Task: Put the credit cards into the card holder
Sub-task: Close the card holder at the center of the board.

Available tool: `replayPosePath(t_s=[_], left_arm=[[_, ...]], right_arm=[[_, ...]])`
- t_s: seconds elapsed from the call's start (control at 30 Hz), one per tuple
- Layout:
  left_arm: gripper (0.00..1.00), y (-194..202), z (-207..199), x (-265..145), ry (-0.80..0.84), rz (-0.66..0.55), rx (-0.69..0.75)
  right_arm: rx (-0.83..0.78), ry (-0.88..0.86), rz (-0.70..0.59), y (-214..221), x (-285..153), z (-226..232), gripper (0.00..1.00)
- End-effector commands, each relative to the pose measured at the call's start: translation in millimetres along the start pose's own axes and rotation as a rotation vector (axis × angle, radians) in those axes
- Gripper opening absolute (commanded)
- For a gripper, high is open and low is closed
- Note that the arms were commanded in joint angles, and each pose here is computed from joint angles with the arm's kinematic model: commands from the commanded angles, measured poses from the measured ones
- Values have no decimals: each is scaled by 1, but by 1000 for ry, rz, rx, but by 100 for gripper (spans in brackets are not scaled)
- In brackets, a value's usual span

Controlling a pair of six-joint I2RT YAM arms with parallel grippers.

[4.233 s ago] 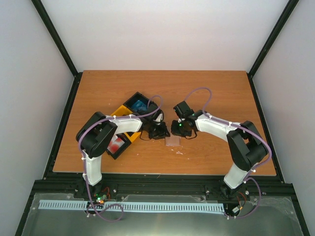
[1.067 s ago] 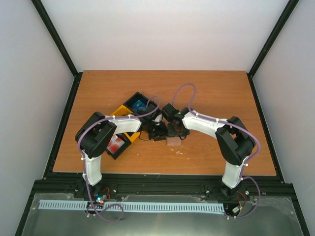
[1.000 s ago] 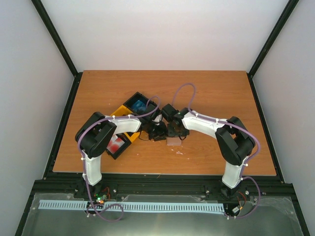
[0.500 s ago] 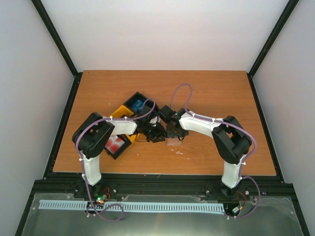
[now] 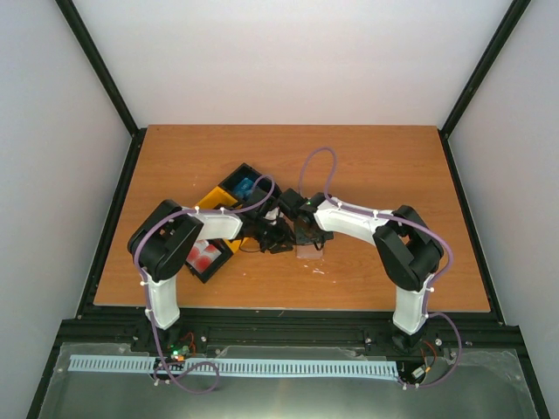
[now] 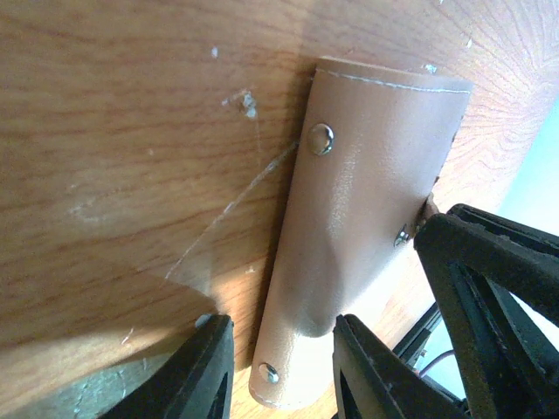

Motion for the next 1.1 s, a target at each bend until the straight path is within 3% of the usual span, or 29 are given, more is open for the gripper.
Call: replayPosePath(t_s=[0.0, 0.67, 1.07], left_arm=[[33, 6, 22, 4, -80, 23, -73], [42, 1, 13, 11, -21, 35, -28], [30, 0, 20, 23, -73, 51, -40]], right_arm=[[9, -10, -32, -4, -10, 3, 6], [56, -87, -52, -5, -19, 4, 3], [39, -106, 2, 3, -4, 9, 3]])
Point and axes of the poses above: each gripper's point midway between its finger pads, its own x axis out along the fingers, its own z axis along the line the jaws close on, y = z × x, the point moved 9 cm from there along -x, back along the fingers, and after that the axes turned 3 degrees about x, right-handed, at the moved point
